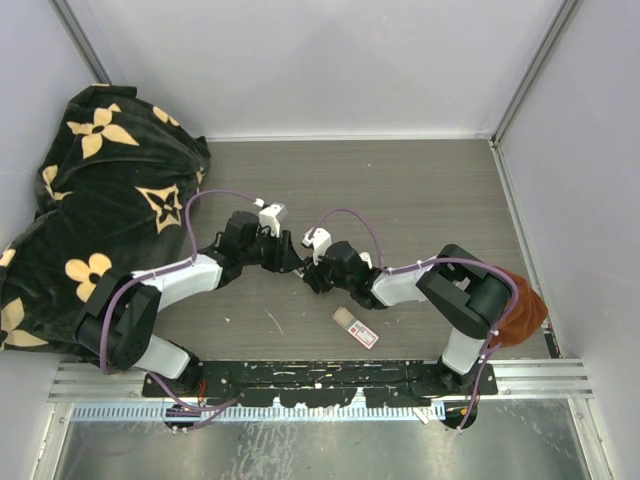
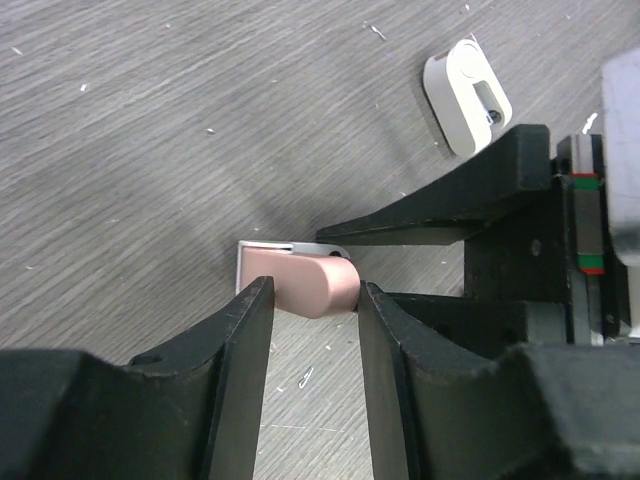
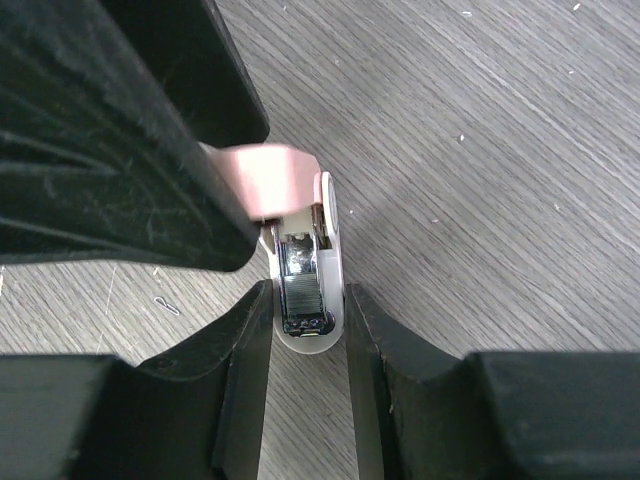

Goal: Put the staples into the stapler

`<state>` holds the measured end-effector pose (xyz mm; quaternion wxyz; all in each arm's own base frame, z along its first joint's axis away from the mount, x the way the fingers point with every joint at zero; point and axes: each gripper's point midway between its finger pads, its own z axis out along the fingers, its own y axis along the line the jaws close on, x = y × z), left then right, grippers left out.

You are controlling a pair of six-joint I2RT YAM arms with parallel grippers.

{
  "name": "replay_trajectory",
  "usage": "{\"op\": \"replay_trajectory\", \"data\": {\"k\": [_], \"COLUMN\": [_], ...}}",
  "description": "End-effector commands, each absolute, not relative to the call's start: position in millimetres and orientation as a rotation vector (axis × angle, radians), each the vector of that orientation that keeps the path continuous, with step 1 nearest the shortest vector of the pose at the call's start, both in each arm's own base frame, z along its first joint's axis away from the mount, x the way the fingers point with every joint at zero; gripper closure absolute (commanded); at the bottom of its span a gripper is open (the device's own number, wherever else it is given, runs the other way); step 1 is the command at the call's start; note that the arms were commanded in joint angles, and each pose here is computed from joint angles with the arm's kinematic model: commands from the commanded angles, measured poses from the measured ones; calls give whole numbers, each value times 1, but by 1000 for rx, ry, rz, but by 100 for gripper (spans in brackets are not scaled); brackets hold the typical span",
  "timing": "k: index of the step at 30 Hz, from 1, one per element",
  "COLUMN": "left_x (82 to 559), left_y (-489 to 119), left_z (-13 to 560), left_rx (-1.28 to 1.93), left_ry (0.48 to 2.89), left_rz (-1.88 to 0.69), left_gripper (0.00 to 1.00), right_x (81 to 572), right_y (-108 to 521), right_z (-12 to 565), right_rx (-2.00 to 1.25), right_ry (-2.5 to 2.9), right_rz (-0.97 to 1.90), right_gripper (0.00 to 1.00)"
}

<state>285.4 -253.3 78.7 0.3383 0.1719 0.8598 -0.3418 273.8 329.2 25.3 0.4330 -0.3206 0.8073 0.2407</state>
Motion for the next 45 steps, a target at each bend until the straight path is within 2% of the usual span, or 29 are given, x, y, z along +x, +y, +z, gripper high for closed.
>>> {"op": "replay_trajectory", "data": {"k": [1, 9, 12, 16, 19, 24, 29, 33, 41, 45], "left_x": [278, 263, 259, 267, 269, 262, 254, 249, 243, 240], "left_y": [-268, -262, -258, -239, -225, -208, -194, -187, -182, -181], "left_z": [105, 114, 120, 129, 132, 142, 143, 136, 114, 110], "left_rx": [515, 493, 473, 343, 253, 156, 32, -110, -235, -244], "left_ry": [2123, 2099, 2085, 2101, 2118, 2111, 2143, 2184, 2232, 2252], "left_rz": [-1000, -1023, -1021, -906, -834, -788, -766, -793, -831, -837], "left_gripper": [60, 56, 53, 48, 41, 29, 18, 9, 5, 4], "right_x": [288, 286, 285, 280, 275, 264, 267, 279, 288, 294], "right_y": [339, 337, 337, 334, 330, 322, 321, 324, 347, 352], "right_z": [42, 45, 48, 62, 72, 92, 103, 99, 75, 61], "right_rx": [-777, -772, -766, -752, -745, -725, -693, -700, -831, -859], "right_ry": [1924, 1917, 1912, 1881, 1860, 1840, 1890, 1944, 2000, 2029], "right_rz": [591, 592, 600, 629, 646, 681, 664, 597, 513, 454], "right_gripper": [84, 81, 69, 44, 30, 21, 20, 27, 29, 35]}}
